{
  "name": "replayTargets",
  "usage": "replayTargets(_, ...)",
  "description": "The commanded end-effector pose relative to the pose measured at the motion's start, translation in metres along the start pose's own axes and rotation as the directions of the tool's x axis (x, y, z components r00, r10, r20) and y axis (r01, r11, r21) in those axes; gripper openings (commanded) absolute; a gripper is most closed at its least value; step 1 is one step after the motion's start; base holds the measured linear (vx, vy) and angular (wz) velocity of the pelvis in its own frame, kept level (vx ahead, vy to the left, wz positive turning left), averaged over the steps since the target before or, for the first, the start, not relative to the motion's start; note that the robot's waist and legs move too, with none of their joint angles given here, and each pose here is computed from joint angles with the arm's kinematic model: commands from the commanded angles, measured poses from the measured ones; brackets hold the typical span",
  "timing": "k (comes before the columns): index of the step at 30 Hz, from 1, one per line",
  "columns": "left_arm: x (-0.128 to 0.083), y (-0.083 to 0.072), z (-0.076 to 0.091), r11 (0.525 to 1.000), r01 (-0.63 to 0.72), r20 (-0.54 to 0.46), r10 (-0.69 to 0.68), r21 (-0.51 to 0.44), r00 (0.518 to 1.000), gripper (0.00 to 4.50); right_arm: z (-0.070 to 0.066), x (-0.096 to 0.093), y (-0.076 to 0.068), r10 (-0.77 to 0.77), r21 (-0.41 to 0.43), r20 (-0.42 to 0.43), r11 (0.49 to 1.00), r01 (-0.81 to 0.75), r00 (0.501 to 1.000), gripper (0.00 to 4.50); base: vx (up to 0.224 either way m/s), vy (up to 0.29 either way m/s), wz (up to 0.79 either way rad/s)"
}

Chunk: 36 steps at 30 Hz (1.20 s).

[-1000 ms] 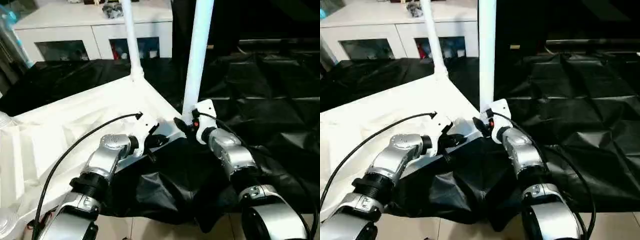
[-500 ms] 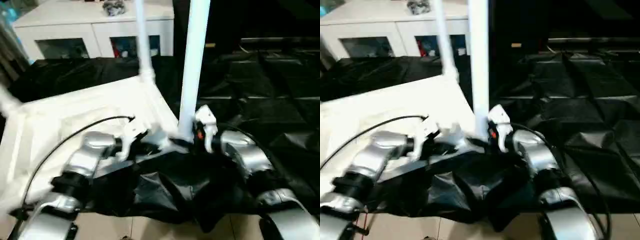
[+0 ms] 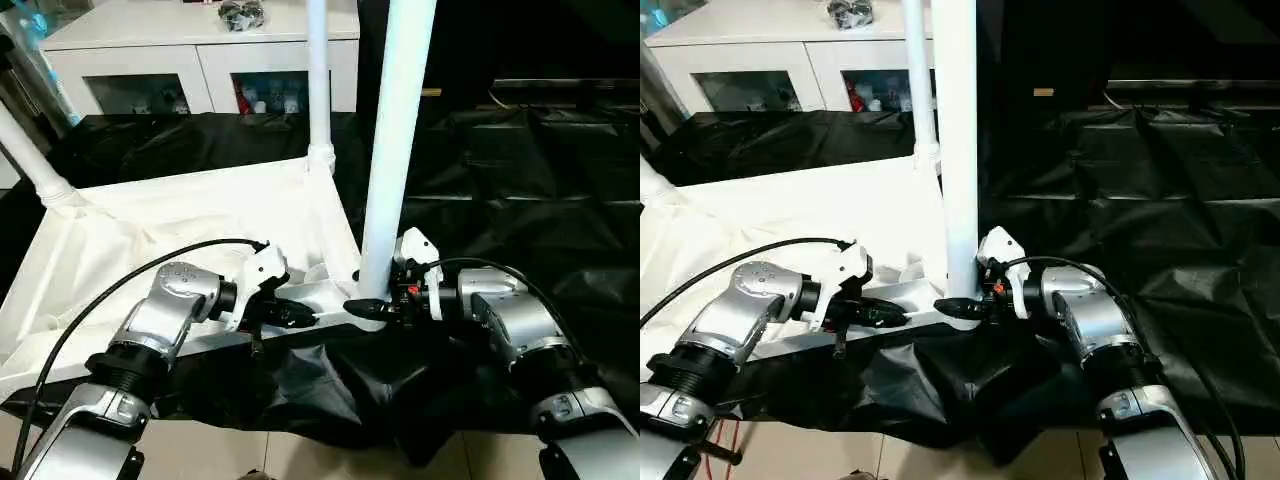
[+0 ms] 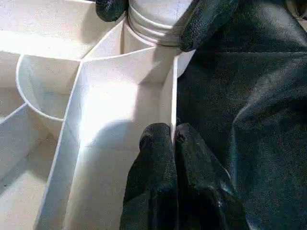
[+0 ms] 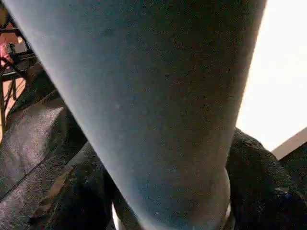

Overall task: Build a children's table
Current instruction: Rotate leg to tighten

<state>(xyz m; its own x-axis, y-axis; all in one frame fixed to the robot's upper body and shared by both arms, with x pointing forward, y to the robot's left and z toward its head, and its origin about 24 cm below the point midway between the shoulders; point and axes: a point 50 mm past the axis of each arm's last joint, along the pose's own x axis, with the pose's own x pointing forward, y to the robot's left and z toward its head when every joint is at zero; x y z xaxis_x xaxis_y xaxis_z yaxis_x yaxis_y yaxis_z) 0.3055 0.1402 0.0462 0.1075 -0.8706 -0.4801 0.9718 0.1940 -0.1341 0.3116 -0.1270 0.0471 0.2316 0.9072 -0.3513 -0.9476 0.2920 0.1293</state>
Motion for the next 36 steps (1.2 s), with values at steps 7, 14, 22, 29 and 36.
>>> replayTargets(7, 0.029, 0.017, 0.027, 0.958, -0.277, 0.121, 0.284, -0.071, 0.951, 0.00, -0.006, 0.058, 0.000, -0.287, 0.155, 0.023, 0.947, 0.280, 0.958, 2.67, 0.000, 0.000, 0.00)
replayTargets(14, 0.056, 0.014, 0.044, 0.926, -0.359, 0.164, 0.374, -0.114, 0.913, 0.00, -0.003, 0.079, -0.008, -0.515, 0.213, -0.032, 0.834, 0.509, 0.857, 2.67, 0.000, 0.000, 0.00)
replayTargets(22, 0.057, 0.009, 0.046, 0.956, -0.292, 0.171, 0.293, -0.036, 0.941, 0.00, 0.010, 0.071, -0.012, -0.437, 0.159, 0.051, 0.891, 0.425, 0.898, 3.65, 0.000, 0.000, 0.00)
replayTargets(29, 0.044, 0.003, 0.038, 0.986, -0.163, 0.147, 0.157, 0.028, 0.977, 0.00, 0.011, 0.052, -0.005, -0.213, -0.001, 0.070, 0.977, 0.214, 0.975, 3.85, 0.000, 0.000, 0.00)
replayTargets(36, 0.030, 0.000, 0.029, 0.997, -0.046, 0.101, 0.039, 0.066, 0.994, 0.00, 0.003, 0.027, 0.011, 0.057, -0.050, 0.024, 0.997, -0.055, 0.998, 3.85, 0.000, 0.000, 0.00)
